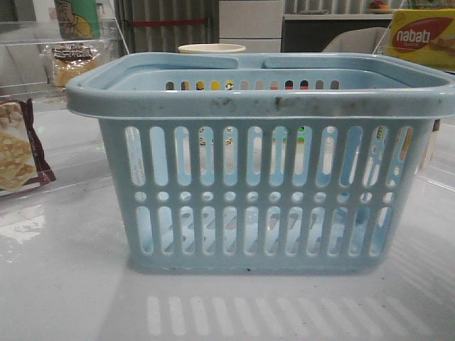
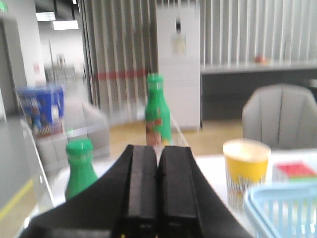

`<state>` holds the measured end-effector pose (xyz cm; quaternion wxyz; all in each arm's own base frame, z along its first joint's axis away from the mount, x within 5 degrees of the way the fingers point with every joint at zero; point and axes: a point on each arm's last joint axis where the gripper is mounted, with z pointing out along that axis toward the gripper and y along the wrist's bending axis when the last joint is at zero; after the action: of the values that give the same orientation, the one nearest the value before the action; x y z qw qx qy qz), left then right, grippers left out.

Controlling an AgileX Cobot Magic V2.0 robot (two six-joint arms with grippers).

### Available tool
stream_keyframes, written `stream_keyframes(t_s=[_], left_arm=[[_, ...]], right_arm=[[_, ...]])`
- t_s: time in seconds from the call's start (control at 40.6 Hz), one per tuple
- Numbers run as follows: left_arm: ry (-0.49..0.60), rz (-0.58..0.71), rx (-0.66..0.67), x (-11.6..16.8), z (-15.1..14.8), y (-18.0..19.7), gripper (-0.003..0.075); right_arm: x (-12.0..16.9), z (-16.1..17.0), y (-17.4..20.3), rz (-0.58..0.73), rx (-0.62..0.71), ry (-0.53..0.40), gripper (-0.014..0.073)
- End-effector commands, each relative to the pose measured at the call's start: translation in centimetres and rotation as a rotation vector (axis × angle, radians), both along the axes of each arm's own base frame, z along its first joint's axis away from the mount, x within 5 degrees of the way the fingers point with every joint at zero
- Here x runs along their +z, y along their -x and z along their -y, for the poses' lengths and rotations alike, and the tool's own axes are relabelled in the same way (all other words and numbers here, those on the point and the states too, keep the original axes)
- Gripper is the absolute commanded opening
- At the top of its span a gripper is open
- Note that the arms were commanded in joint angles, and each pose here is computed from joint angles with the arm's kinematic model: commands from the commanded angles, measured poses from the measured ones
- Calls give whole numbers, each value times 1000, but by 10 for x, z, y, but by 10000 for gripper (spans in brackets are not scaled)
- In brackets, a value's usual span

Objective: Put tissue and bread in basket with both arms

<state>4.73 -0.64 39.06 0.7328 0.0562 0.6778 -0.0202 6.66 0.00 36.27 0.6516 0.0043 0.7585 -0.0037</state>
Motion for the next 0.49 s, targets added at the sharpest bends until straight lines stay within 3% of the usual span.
stream_keyframes(t_s=[0.0,0.222,0.468], left_arm=[[0,-101,-6,4,2,-23,91],[-27,-387,-13,-24,6,-61,91],[-35,-559,-18,-43,10,-91,91]], right_arm=[[5,1,-16,-54,0,-1,68],[-16,1,-40,-281,8,-10,68],[-39,2,-58,-430,9,-15,68]])
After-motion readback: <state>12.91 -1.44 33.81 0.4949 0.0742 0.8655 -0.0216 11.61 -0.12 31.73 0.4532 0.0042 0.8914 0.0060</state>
